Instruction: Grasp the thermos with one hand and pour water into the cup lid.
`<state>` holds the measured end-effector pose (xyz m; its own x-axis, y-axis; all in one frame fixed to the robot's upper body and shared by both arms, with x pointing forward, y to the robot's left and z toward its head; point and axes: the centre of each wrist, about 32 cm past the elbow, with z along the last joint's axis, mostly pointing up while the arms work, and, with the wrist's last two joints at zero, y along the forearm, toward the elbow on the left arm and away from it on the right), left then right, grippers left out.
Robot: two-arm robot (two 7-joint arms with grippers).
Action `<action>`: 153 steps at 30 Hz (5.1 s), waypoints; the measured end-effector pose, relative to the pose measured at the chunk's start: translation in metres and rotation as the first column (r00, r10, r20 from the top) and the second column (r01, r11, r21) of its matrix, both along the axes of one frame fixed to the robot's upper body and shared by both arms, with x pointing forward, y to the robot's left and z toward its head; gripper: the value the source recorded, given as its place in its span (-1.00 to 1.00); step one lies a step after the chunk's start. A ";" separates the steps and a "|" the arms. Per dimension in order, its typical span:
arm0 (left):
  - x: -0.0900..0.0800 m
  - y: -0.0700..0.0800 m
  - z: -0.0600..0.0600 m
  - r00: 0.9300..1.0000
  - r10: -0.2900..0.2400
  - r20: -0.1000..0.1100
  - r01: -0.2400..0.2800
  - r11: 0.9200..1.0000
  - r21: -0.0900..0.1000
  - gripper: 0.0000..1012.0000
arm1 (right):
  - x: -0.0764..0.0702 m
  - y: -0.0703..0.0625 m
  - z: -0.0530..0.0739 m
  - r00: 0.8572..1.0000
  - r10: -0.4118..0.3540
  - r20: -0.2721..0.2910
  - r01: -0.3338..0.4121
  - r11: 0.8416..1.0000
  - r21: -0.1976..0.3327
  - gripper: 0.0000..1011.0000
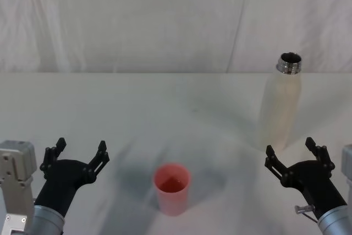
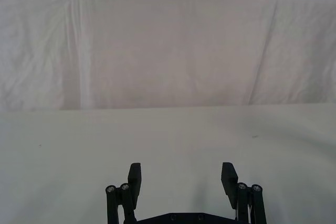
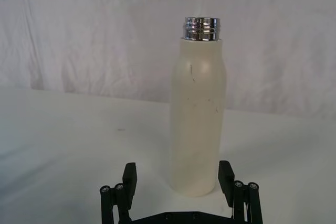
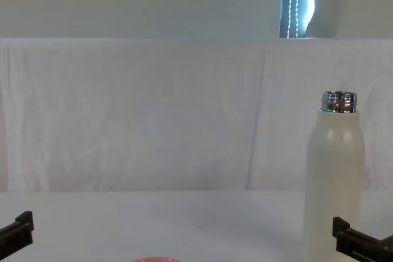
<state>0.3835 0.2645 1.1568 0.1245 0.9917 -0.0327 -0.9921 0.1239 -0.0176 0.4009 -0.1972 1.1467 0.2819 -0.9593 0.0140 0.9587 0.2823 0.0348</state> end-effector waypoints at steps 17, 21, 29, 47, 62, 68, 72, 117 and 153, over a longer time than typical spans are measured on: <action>0.000 0.000 0.000 1.000 0.000 0.000 0.000 1.000 0.000 0.98 | 0.020 -0.013 0.003 0.999 0.037 -0.018 -0.036 0.999 0.023 0.98; 0.000 0.000 0.000 1.000 0.000 0.000 0.000 1.000 0.000 0.98 | 0.026 -0.018 0.004 0.999 0.049 -0.020 -0.049 0.999 0.022 0.98; 0.000 0.000 0.000 1.000 0.000 0.000 0.000 1.000 0.000 0.98 | 0.036 -0.024 0.004 0.998 0.056 -0.028 -0.056 0.998 0.022 0.98; 0.000 0.000 0.000 1.000 0.000 0.000 0.000 1.000 0.000 0.98 | 0.066 -0.031 0.002 0.994 0.092 -0.051 -0.088 0.994 0.068 0.98; 0.000 0.000 0.000 1.000 0.000 0.000 0.000 1.000 0.000 0.98 | 0.082 -0.034 -0.001 0.993 0.094 -0.066 -0.089 0.993 0.075 0.98; 0.000 0.000 0.000 1.000 0.000 0.000 0.000 1.000 0.000 0.98 | 0.088 -0.034 -0.001 0.993 0.096 -0.066 -0.092 0.993 0.069 0.98; 0.000 0.000 0.000 1.000 0.000 0.000 0.000 1.000 0.000 0.98 | 0.091 -0.034 0.000 0.993 0.099 -0.062 -0.095 0.993 0.065 0.98; 0.000 0.000 0.000 1.000 0.000 0.000 0.000 1.000 0.000 0.98 | 0.122 -0.024 -0.001 0.993 0.108 -0.055 -0.106 0.994 0.033 0.98; 0.000 0.000 0.000 1.000 0.000 0.000 0.000 1.000 0.000 0.98 | 0.124 -0.022 -0.002 0.992 0.110 -0.057 -0.108 0.994 0.030 0.90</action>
